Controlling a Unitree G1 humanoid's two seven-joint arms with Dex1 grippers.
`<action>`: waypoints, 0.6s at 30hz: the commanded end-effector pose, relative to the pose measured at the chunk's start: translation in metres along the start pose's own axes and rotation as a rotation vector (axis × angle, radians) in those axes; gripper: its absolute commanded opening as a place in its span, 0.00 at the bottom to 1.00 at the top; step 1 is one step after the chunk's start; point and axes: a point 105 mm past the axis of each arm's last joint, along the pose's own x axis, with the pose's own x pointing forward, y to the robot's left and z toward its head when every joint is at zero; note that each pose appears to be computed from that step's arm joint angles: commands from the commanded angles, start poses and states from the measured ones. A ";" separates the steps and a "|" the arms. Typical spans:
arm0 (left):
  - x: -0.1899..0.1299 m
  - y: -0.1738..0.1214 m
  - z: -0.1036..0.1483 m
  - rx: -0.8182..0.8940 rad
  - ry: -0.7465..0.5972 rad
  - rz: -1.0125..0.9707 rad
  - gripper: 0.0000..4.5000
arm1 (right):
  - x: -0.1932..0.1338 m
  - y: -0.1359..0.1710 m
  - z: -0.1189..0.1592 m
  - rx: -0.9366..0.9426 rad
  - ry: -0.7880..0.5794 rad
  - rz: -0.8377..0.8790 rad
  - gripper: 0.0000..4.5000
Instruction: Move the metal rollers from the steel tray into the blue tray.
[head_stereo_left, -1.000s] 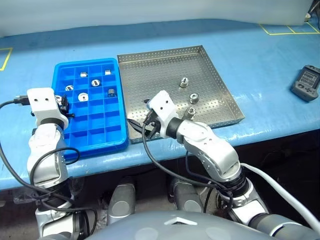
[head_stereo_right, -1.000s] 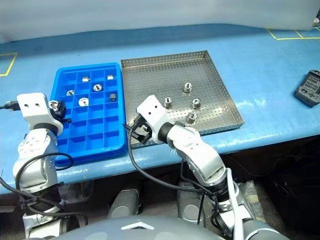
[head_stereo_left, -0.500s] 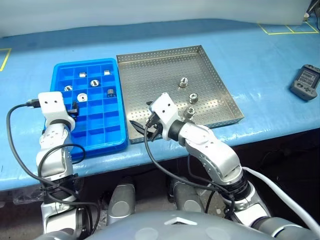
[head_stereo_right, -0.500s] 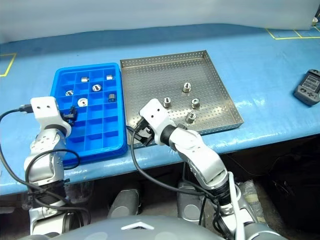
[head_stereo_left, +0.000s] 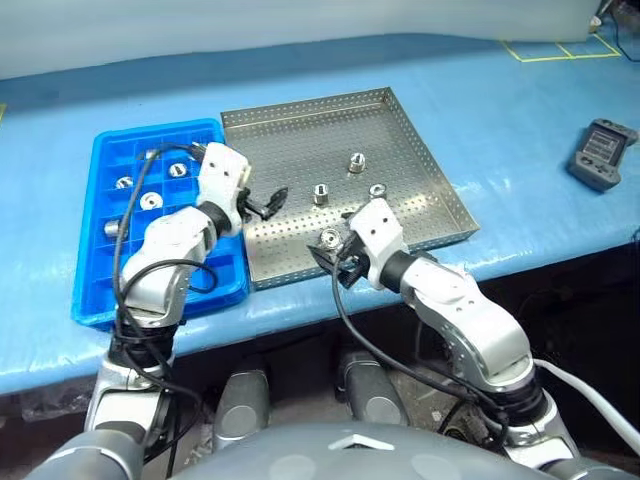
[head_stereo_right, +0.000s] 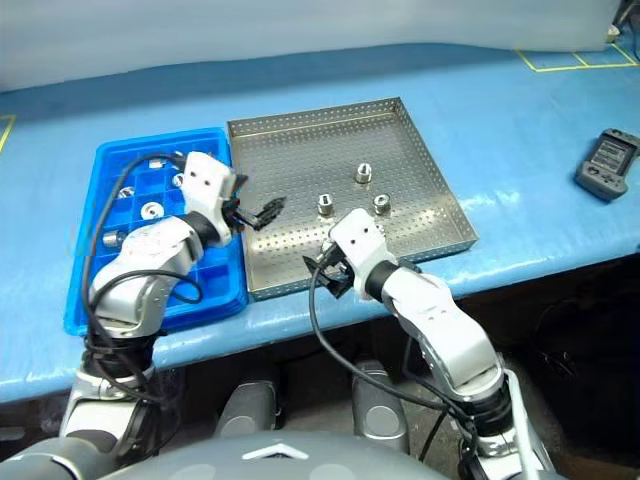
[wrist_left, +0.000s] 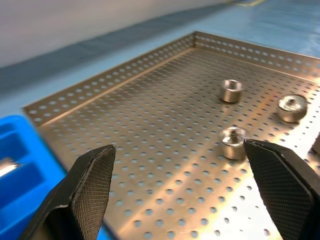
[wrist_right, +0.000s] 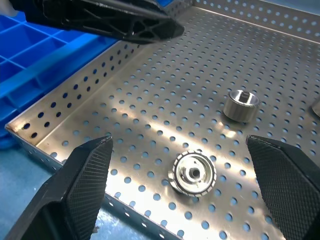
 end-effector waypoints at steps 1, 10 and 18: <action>0.014 -0.033 -0.002 0.068 0.032 -0.180 0.99 | -0.011 -0.002 0.008 -0.007 -0.028 -0.029 1.00; 0.033 -0.049 -0.030 0.210 0.166 -0.229 0.99 | -0.009 0.008 0.004 0.040 -0.019 -0.031 1.00; 0.034 -0.051 -0.045 0.269 0.233 -0.232 0.72 | -0.006 0.007 0.005 0.045 -0.025 -0.044 1.00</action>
